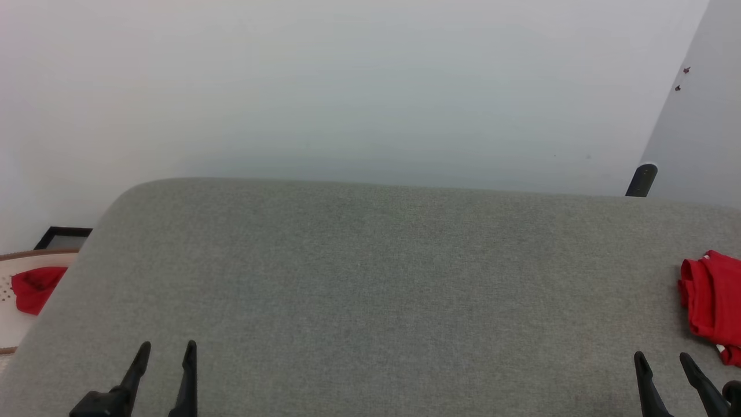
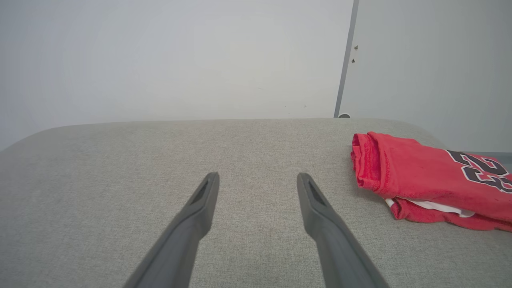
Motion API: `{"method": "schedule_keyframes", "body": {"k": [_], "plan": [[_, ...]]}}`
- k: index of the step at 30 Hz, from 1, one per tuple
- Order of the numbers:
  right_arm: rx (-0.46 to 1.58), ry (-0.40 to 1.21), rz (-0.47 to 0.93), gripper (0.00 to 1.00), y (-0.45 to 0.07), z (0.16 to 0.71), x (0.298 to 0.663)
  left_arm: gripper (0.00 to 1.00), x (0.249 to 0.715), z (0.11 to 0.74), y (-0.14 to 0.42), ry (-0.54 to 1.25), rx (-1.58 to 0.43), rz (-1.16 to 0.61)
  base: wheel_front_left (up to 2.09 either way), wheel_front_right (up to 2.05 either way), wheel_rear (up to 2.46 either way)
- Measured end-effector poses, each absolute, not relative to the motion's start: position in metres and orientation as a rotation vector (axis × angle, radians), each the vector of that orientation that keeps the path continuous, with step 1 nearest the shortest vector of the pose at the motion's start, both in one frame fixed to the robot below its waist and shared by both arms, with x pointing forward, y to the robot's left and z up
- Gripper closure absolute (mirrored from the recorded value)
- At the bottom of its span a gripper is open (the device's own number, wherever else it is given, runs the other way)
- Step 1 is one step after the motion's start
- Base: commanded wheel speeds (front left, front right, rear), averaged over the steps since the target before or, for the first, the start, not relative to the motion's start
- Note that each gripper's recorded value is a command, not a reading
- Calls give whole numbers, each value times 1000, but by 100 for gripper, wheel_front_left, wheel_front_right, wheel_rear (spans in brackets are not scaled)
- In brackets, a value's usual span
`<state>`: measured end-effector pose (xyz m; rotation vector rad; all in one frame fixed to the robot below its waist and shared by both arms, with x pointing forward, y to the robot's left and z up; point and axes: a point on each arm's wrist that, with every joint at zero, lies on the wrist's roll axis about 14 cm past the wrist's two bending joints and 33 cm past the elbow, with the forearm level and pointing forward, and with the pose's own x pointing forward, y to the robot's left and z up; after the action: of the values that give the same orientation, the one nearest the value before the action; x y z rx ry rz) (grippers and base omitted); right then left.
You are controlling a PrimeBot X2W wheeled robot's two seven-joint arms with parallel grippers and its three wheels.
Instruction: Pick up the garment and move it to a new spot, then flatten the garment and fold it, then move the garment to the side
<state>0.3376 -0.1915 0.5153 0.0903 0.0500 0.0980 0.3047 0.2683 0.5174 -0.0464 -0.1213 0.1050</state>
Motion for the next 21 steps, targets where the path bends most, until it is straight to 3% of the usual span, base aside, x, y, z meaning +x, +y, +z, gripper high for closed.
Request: {"method": "schedule_keyframes", "body": {"k": [8,9,21], "plan": [[91,63,97,0,-192,512,336,0,303,519,269,-126,-33,110,0,0,0],[92,67,97,100,-191,511,336,100,303,518,269,-125,-37,112,0,0,0],[141,221,73,100,-187,460,319,100,281,455,251,61,-125,128,0,0,0]]}}
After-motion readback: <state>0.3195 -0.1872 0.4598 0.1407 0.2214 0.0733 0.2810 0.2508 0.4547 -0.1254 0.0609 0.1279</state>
